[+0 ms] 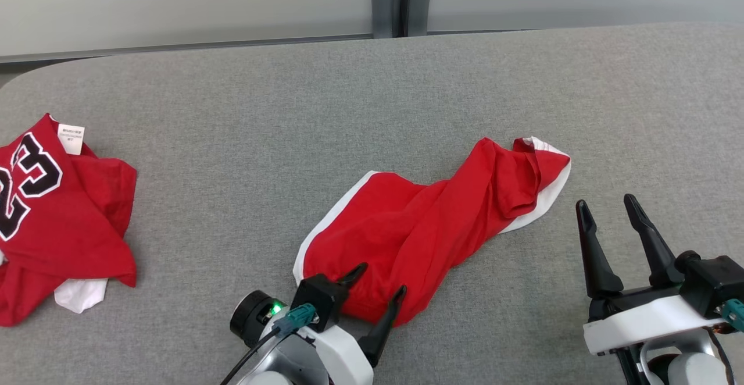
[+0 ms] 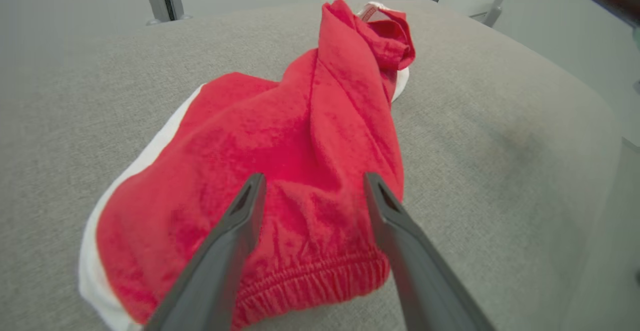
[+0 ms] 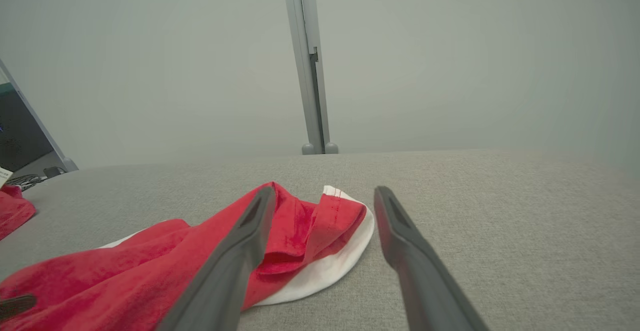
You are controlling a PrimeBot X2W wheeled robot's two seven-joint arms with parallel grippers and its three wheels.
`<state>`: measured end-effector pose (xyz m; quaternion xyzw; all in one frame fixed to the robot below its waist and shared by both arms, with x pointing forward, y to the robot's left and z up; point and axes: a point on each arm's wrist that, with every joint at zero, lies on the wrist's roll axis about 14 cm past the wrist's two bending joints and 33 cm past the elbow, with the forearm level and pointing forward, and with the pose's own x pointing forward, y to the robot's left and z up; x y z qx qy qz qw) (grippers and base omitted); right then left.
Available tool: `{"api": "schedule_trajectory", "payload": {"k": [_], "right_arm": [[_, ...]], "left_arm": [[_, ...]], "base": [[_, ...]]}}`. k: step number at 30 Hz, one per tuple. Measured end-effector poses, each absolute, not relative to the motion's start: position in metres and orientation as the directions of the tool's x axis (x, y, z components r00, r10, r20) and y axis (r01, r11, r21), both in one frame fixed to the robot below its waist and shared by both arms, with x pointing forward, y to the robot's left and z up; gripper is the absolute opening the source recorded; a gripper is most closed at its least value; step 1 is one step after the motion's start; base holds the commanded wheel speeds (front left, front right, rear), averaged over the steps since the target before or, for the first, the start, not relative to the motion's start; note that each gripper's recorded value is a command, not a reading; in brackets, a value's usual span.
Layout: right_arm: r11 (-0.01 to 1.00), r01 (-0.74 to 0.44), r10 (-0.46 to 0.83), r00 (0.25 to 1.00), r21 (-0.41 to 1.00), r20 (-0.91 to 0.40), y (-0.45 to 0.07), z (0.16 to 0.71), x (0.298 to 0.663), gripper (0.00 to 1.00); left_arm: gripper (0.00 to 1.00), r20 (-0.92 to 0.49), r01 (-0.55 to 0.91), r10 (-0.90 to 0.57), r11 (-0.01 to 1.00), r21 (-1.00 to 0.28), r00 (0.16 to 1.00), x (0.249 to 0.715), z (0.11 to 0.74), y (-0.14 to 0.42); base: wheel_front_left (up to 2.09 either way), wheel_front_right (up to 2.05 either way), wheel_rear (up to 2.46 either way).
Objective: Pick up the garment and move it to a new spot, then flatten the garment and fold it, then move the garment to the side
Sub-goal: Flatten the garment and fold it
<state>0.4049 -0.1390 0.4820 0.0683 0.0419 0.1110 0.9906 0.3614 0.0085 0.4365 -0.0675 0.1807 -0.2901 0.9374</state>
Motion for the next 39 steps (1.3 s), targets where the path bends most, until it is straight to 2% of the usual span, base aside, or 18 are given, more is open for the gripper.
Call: {"api": "schedule_trajectory", "payload": {"k": [1, 3, 4, 17, 25, 39], "right_arm": [[0.968, -0.205, 0.217, 0.974, 0.144, -0.072, -0.142, 0.480, 0.405, 1.00], [0.969, -0.196, 0.209, 0.975, 0.149, -0.078, -0.145, 0.478, 0.405, 1.00], [0.969, -0.192, 0.206, 0.975, 0.152, -0.078, -0.146, 0.477, 0.405, 1.00], [0.970, -0.182, 0.195, 0.978, 0.161, -0.075, -0.147, 0.474, 0.412, 1.00], [0.973, -0.159, 0.174, 0.981, 0.168, -0.083, -0.154, 0.468, 0.419, 1.00], [0.981, -0.081, 0.105, 0.985, 0.176, -0.136, -0.176, 0.442, 0.425, 1.00]], "left_arm": [[0.95, -0.349, 0.537, -0.585, 0.811, -0.232, 0.732, 0.358, 0.426, 0.004], [0.23, -0.377, 0.549, -0.594, 0.804, -0.231, 0.711, 0.355, 0.419, 0.002], [0.00, -0.379, 0.551, -0.596, 0.802, -0.231, 0.708, 0.357, 0.419, 0.002], [0.00, -0.259, 0.520, -0.535, 0.844, -0.129, 0.804, 0.403, 0.456, 0.030], [0.00, -0.221, 0.468, -0.470, 0.881, -0.064, 0.855, 0.448, 0.466, 0.052], [0.00, -0.259, 0.361, -0.384, 0.923, -0.134, 0.886, 0.526, 0.426, 0.065]], "base": [[0.00, 0.00, 0.00], [0.00, 0.00, 0.00], [0.00, 0.00, 0.00], [0.00, 0.00, 0.00], [0.00, 0.00, 0.00], [0.00, 0.00, 0.00]]}}
